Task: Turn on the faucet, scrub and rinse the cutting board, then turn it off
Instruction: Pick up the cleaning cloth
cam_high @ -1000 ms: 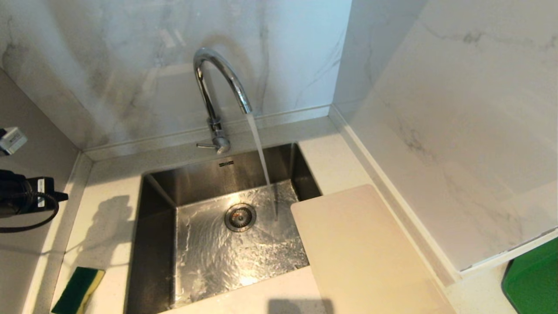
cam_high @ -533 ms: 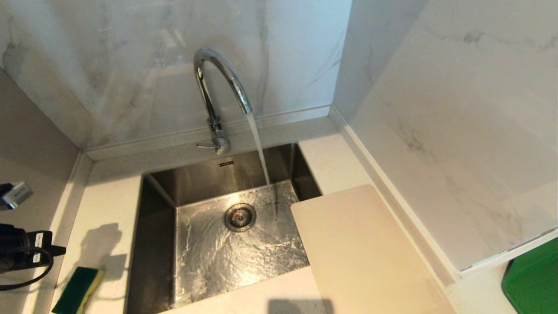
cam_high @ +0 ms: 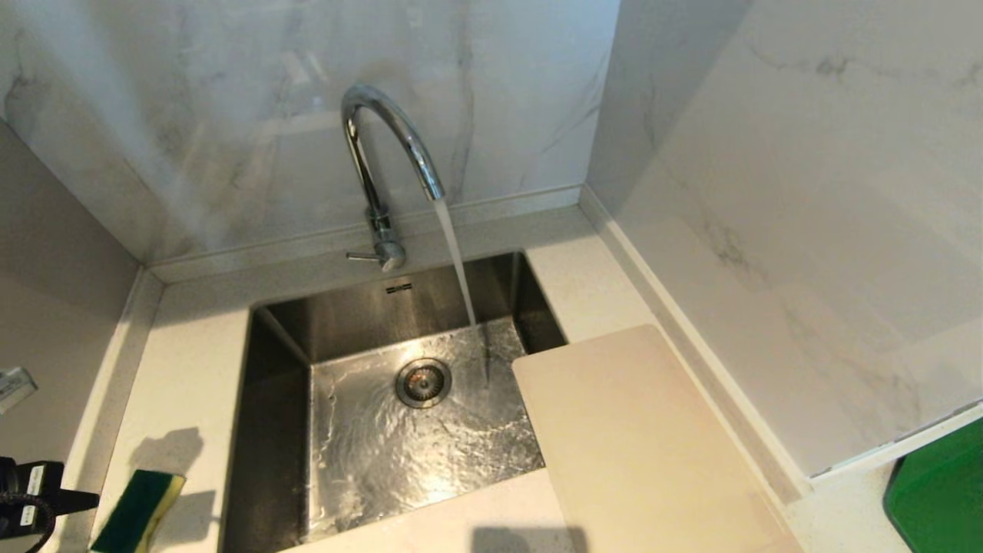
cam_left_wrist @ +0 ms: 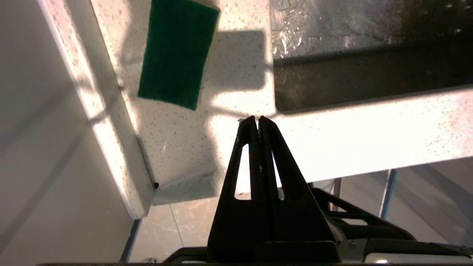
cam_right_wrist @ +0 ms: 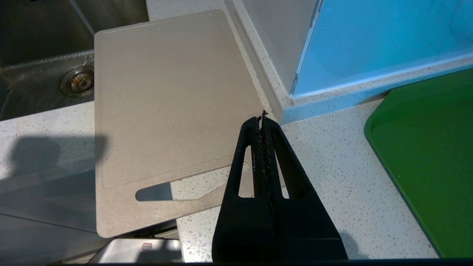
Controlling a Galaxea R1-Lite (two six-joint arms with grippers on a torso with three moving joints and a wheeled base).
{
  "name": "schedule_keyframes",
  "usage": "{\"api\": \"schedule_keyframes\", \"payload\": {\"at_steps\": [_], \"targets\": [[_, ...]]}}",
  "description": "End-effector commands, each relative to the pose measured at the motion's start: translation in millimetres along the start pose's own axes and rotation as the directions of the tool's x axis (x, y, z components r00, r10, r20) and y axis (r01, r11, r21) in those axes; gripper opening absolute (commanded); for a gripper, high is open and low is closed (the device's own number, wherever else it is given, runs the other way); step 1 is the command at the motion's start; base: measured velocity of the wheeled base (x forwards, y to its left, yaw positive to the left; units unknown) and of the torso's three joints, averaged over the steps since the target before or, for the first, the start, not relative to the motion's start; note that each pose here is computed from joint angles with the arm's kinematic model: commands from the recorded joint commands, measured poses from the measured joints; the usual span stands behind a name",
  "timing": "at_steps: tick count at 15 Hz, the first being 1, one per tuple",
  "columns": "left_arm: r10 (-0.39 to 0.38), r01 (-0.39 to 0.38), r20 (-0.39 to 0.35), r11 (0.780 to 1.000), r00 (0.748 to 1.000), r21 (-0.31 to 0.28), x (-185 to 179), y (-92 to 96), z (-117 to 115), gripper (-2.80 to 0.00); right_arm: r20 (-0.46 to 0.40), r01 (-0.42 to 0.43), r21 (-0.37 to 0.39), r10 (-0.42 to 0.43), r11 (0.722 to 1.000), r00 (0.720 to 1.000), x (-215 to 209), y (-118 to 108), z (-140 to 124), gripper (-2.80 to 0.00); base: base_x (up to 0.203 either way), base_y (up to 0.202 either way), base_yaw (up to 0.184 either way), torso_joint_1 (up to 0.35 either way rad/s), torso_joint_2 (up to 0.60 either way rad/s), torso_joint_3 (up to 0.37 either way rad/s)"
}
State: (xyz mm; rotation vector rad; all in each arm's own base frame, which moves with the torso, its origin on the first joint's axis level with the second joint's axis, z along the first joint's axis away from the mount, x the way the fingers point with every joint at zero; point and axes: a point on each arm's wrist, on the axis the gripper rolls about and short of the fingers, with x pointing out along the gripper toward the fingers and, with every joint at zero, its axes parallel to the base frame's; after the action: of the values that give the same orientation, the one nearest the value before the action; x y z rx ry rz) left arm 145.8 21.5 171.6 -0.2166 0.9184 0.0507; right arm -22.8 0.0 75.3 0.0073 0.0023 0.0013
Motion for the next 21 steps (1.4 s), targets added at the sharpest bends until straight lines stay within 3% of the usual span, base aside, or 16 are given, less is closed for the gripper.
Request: {"api": "schedule_keyframes", "payload": {"at_steps": [1,6,7,8,11,21], "targets": [[0.004,-0.004,0.020,1.000,1.000,0.000,-5.8,-0.1,-6.7,-2.80,0.002,-0.002,0.000,0.002,1.000,1.000,-0.1,0.0,0.0,-2.80,0.000,0.000,0.000,0.000,0.00,0.000],[0.030,-0.030,-0.042,1.000,0.999,0.008,8.2,2.2,-6.1,-2.80,0.002,0.000,0.000,0.000,1.000,1.000,-0.1,0.0,0.0,-2.80,0.000,0.000,0.000,0.000,0.00,0.000],[0.031,-0.031,-0.045,0.999,0.999,0.011,9.2,2.8,-5.6,0.00,0.002,-0.001,0.000,0.001,1.000,1.000,-0.1,0.0,0.0,-2.80,0.000,0.000,0.000,0.000,0.00,0.000],[0.035,-0.034,-0.056,0.999,0.998,0.025,13.1,4.3,-4.9,0.00,0.002,-0.001,0.000,0.001,1.000,1.000,-0.1,0.0,0.0,-2.80,0.000,0.000,0.000,0.000,0.00,0.000],[0.071,-0.063,-0.055,0.988,0.996,0.140,33.5,20.7,-1.4,0.00,0.002,-0.001,0.000,0.001,1.000,1.000,-0.1,0.0,0.0,-2.80,0.000,0.000,0.000,0.000,0.00,0.000],[0.074,-0.065,-0.016,0.951,0.997,0.303,94.3,36.8,22.0,0.00,0.002,-0.002,0.000,0.002,1.000,1.000,-0.1,0.0,0.0,-2.80,0.000,0.000,0.000,0.000,0.00,0.000]]}}
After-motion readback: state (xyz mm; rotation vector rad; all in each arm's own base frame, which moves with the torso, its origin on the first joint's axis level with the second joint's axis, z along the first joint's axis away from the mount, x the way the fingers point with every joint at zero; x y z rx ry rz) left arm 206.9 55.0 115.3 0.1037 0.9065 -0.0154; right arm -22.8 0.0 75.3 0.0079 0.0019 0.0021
